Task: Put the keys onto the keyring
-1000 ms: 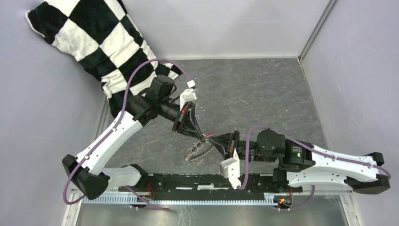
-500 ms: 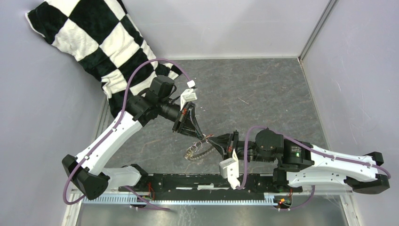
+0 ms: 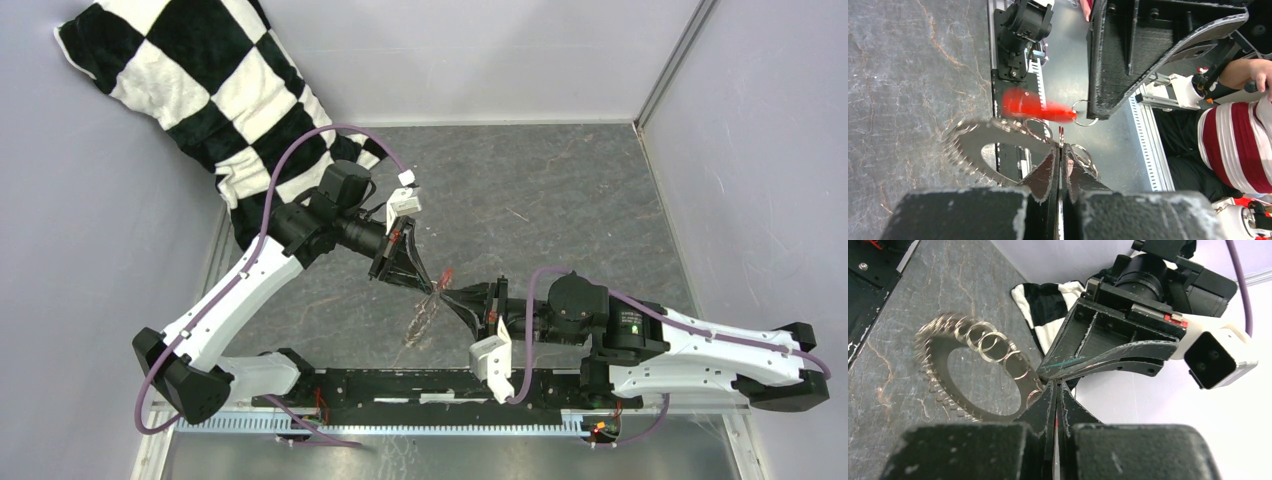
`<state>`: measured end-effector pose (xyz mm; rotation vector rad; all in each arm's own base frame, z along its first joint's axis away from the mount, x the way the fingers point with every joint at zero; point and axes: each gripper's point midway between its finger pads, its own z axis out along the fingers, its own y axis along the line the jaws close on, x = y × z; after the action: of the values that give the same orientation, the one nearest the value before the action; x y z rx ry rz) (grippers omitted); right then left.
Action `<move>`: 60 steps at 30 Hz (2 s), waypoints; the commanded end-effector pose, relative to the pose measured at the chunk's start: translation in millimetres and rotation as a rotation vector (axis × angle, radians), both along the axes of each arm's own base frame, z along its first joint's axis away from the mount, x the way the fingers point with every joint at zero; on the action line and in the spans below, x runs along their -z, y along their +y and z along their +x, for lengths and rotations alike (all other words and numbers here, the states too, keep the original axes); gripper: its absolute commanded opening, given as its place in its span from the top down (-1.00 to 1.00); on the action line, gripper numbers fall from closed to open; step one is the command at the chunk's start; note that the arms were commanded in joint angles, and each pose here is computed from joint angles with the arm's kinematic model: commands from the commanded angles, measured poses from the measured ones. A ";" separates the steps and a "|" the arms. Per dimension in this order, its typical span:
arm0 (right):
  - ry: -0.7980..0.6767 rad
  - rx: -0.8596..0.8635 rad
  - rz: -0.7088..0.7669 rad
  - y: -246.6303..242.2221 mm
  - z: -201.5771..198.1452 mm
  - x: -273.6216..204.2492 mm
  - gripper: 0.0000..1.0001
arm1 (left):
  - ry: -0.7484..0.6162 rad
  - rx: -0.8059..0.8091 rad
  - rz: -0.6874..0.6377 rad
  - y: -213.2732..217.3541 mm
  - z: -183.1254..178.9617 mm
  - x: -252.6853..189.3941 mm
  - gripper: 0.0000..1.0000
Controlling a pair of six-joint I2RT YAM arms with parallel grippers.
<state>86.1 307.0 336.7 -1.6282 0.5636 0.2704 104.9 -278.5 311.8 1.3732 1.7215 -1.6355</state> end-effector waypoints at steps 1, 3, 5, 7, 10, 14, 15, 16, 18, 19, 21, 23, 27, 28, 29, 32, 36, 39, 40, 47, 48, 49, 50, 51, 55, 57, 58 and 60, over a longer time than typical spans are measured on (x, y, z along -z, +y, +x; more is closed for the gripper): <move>-0.026 -0.016 0.130 -1.6 -4.1 -42.3 0.99 | -0.020 -0.005 -0.016 -1.8 2.7 -5.7 0.95; -0.027 -0.010 0.128 -1.5 -3.1 -40.5 0.99 | -0.019 0.001 -0.019 -2.0 2.0 -6.4 0.96; -0.029 0.002 0.128 -2.2 -0.9 -40.5 0.99 | -0.017 0.005 -0.022 -1.7 0.9 -6.8 0.96; -0.030 0.002 0.128 -2.1 -1.1 -40.2 0.99 | -0.014 0.018 -0.030 -0.9 -1.7 -7.5 0.95; -0.030 0.004 0.129 -1.5 -0.4 -40.9 0.99 | -0.014 0.023 -0.034 -0.2 -3.3 -7.2 0.95; -0.033 0.032 0.118 -2.2 4.6 -36.2 0.99 | -0.009 0.048 -0.051 0.7 -7.9 -10.2 0.96; -0.033 0.038 0.111 -2.6 5.6 -33.5 0.99 | -0.012 0.049 -0.054 1.0 -8.4 -10.8 0.96; -0.032 0.049 0.103 -4.1 7.2 -30.3 0.99 | -0.014 0.052 -0.056 1.3 -9.0 -11.2 0.96; -0.018 0.066 0.102 -7.0 9.4 -26.4 0.99 | -0.016 0.071 -0.074 2.7 -12.9 -14.8 0.96; -0.004 0.072 0.107 -8.7 9.6 -25.1 0.98 | -0.021 0.085 -0.087 3.9 -15.8 -17.0 0.96; 0.031 0.080 0.133 -12.0 9.3 -23.9 0.99 | -0.029 0.094 -0.096 5.0 -17.8 -18.2 0.96; 0.077 0.080 0.186 -15.9 7.7 -24.0 0.99 | -0.049 0.094 -0.085 7.1 -17.7 -14.7 0.96; 0.230 0.097 0.257 -16.5 11.1 -16.6 0.99 | -0.109 0.080 -0.055 10.7 -14.6 -5.1 0.96; 0.275 0.140 0.247 -15.7 19.6 -5.4 0.99 | -0.138 0.076 -0.049 12.0 -12.9 -1.7 0.96; 0.317 0.185 0.227 -14.0 28.8 8.1 0.99 | -0.162 0.067 -0.035 13.9 -11.0 2.6 0.96; 0.439 0.285 0.197 -15.4 56.9 52.5 0.99 | -0.218 0.038 0.041 24.7 -2.0 24.4 0.95; 0.590 0.341 0.226 -21.8 81.0 106.0 0.99 | -0.223 -0.011 0.158 51.6 18.2 55.8 0.95; 0.639 0.394 0.200 -26.5 90.1 151.9 0.99 | -0.198 -0.048 0.172 75.7 32.3 61.3 0.95; 0.659 0.410 0.179 -26.8 92.6 167.8 0.99 | -0.205 -0.063 0.171 80.9 36.8 60.9 0.96; 0.782 0.364 0.179 -6.3 96.4 203.7 0.99 | -0.238 -0.086 0.139 91.5 31.5 56.7 0.95; 0.791 0.374 0.178 -5.3 99.7 207.0 0.98 | -0.240 -0.084 0.129 91.2 28.9 54.9 0.95; 0.801 0.387 0.177 -6.1 103.7 211.5 0.99 | -0.245 -0.083 0.117 90.8 26.4 52.9 0.96; 0.819 0.405 0.180 -8.1 107.0 215.9 0.97 | -0.249 -0.082 0.109 90.8 24.4 52.0 0.95; 0.839 0.426 0.181 -11.1 109.9 221.8 0.84 | -0.258 -0.080 0.103 91.0 22.5 51.9 0.96; 0.896 0.575 0.146 -31.7 120.7 251.0 0.03 | -0.274 -0.070 0.102 92.9 17.8 57.6 0.96; 0.909 0.626 0.131 -40.4 123.8 256.9 -0.22 | -0.268 -0.067 0.089 91.4 17.0 56.1 0.96; 0.906 0.650 0.134 -44.4 126.6 256.1 -0.25 | -0.266 -0.065 0.078 90.2 17.0 54.4 0.96; 0.896 0.720 0.138 -54.5 132.7 255.4 -0.36 | -0.256 -0.064 0.057 87.8 17.2 51.0 0.95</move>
<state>205.8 266.9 74.6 -1.1115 1.6577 0.5575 124.4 -182.8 247.8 1.4631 1.7829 -1.2706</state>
